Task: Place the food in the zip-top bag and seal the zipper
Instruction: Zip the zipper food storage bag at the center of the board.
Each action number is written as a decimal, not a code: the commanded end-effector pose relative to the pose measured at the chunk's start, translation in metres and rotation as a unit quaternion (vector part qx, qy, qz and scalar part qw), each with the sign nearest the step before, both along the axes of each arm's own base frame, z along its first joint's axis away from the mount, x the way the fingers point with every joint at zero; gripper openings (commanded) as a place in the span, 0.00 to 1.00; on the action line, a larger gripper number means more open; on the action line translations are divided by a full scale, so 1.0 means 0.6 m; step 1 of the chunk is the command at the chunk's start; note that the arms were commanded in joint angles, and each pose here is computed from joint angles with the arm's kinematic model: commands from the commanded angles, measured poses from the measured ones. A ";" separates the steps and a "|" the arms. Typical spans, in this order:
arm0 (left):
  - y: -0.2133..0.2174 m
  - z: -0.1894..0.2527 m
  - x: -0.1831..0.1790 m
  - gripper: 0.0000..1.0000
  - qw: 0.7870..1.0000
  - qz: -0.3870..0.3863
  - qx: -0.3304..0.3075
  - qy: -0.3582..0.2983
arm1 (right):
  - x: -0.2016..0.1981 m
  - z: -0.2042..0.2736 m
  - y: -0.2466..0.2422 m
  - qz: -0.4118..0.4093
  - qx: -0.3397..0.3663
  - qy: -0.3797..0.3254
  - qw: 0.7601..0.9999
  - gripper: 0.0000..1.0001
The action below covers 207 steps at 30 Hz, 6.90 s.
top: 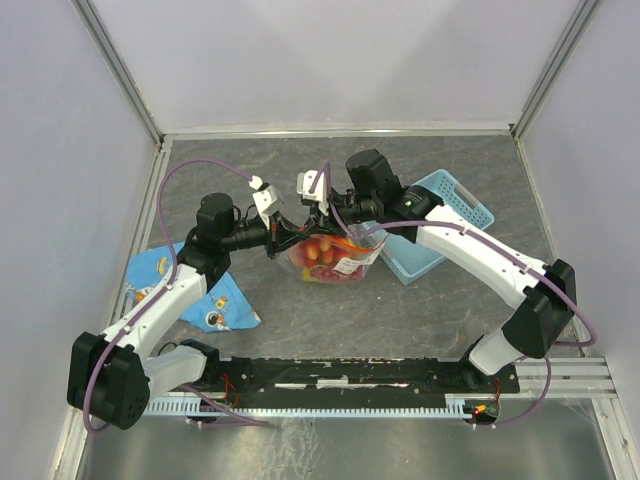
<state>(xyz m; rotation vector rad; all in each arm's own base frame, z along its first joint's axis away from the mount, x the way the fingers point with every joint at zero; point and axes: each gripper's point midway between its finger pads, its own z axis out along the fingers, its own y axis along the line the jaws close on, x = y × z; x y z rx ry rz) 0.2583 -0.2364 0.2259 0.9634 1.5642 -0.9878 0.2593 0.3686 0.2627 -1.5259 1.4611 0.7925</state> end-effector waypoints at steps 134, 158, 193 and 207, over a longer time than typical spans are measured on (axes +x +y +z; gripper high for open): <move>0.047 0.087 0.027 0.53 0.989 0.080 -0.005 -0.122 | -0.013 -0.014 -0.153 -0.148 -0.046 0.012 0.988 0.02; -0.061 0.045 -0.028 0.66 0.970 -0.170 0.079 -0.157 | -0.024 -0.012 -0.132 -0.119 -0.024 0.030 0.992 0.02; 0.008 0.051 0.042 0.03 0.968 0.028 0.155 -0.197 | -0.014 -0.042 -0.229 -0.234 -0.109 0.004 0.966 0.02; 0.081 0.066 0.112 0.03 0.942 0.196 0.186 -0.198 | -0.003 -0.055 -0.240 -0.257 -0.128 0.003 0.958 0.02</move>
